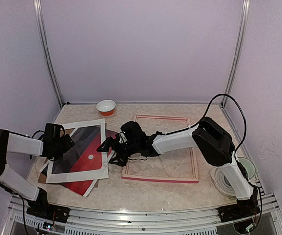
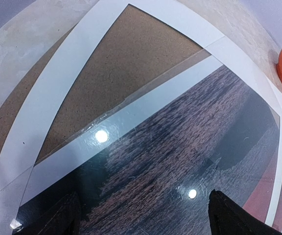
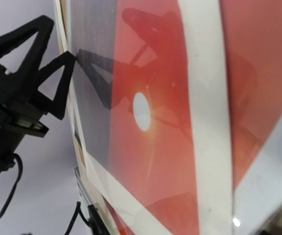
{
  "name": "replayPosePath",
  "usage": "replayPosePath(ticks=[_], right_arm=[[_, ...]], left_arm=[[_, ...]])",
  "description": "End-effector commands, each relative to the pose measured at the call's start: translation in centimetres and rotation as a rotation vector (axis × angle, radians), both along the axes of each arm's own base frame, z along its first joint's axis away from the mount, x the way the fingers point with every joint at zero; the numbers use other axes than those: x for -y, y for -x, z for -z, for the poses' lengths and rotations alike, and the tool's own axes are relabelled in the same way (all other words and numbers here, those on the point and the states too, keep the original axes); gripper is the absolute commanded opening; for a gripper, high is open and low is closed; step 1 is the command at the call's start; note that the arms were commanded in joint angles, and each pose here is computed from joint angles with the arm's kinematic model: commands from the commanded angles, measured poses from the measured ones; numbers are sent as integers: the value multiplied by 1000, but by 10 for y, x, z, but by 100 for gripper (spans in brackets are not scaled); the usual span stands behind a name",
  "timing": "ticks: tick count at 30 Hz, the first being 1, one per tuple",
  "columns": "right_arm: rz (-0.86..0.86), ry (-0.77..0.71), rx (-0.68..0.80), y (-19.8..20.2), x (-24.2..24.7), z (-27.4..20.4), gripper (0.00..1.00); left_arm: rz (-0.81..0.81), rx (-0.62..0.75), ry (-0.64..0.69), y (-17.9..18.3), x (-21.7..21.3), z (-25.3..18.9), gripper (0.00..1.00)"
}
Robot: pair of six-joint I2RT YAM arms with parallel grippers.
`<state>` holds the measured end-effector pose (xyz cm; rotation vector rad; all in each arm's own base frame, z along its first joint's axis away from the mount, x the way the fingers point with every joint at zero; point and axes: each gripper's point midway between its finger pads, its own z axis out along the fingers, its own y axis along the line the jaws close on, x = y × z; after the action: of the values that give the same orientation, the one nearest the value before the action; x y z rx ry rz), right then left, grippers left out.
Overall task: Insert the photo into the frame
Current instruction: Pick up the glass panel from the mat board.
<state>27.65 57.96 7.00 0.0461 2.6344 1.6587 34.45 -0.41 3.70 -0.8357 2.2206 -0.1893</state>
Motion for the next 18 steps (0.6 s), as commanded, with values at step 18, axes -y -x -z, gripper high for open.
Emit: replayPosePath(ticks=[18], right_arm=[[-13,-59,37,-2,-3,-33,96]], left_arm=[[37,-73,5,14,6,18,89]])
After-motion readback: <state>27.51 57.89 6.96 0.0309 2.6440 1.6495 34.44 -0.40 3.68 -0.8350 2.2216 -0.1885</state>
